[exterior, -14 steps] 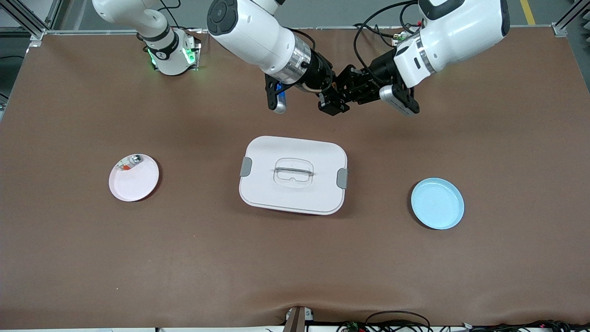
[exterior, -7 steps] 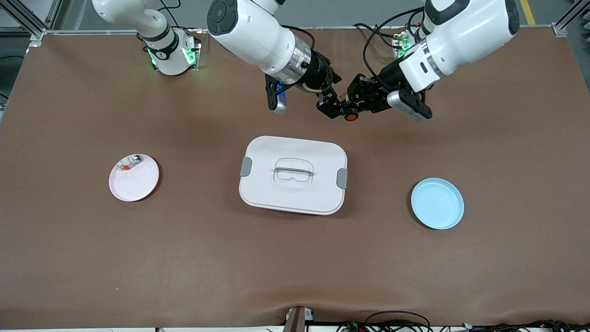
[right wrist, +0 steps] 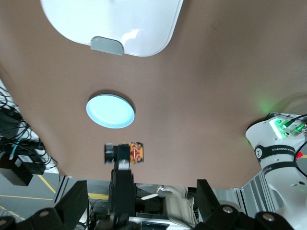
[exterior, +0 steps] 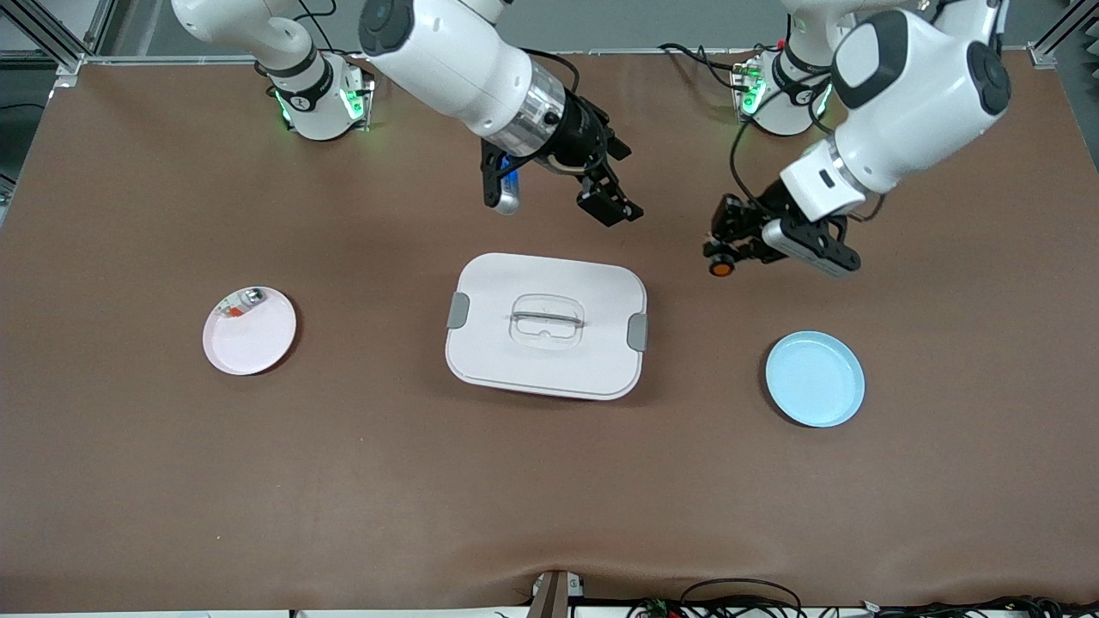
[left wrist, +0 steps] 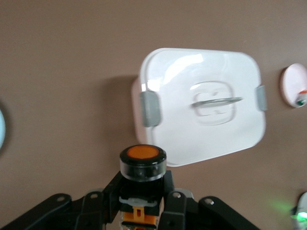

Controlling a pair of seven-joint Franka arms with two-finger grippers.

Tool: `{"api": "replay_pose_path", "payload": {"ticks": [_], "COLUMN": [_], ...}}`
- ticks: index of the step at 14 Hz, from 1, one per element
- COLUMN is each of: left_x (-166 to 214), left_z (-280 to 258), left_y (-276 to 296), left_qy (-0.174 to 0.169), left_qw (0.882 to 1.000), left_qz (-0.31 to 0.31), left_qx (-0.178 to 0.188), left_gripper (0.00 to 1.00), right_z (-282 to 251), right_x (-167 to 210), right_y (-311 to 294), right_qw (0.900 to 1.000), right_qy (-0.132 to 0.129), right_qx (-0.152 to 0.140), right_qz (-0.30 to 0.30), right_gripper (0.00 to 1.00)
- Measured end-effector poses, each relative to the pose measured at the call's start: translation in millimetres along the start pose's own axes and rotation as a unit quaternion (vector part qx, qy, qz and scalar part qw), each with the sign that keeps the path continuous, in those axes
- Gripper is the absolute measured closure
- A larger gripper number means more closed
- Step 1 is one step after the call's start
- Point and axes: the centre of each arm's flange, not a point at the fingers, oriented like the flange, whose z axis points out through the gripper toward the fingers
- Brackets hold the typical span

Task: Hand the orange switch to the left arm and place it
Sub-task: 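Carry the switch with the left gripper while the right gripper withdraws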

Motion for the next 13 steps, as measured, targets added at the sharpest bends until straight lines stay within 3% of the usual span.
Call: {"api": "replay_pose_path", "payload": {"ticks": [3, 6, 9, 13], "left_x": [3, 5, 19, 31], "left_z": [11, 24, 41, 72], "left_y": [-52, -96, -118, -146], "left_qy": [-0.026, -0.060, -0.096, -0.129], "left_qw": [0.997, 0.988, 0.972, 0.943], "left_qz": [0.066, 0.123, 0.184, 0.277], "left_qx": [0.036, 0.070, 0.110, 0.132], "left_gripper": [0.64, 0.64, 0.64, 0.64], "right_z": [-39, -83, -119, -157], "right_x": [0, 11, 30, 84], "right_y": [3, 11, 20, 19], "right_qw": [0.999, 0.991, 0.973, 0.948], "right_qy": [0.008, 0.048, 0.094, 0.100], "right_qx": [-0.018, -0.050, -0.079, -0.102], "right_qz": [-0.043, -0.113, -0.196, -0.286], "right_gripper": [0.00, 0.00, 0.00, 0.00]}}
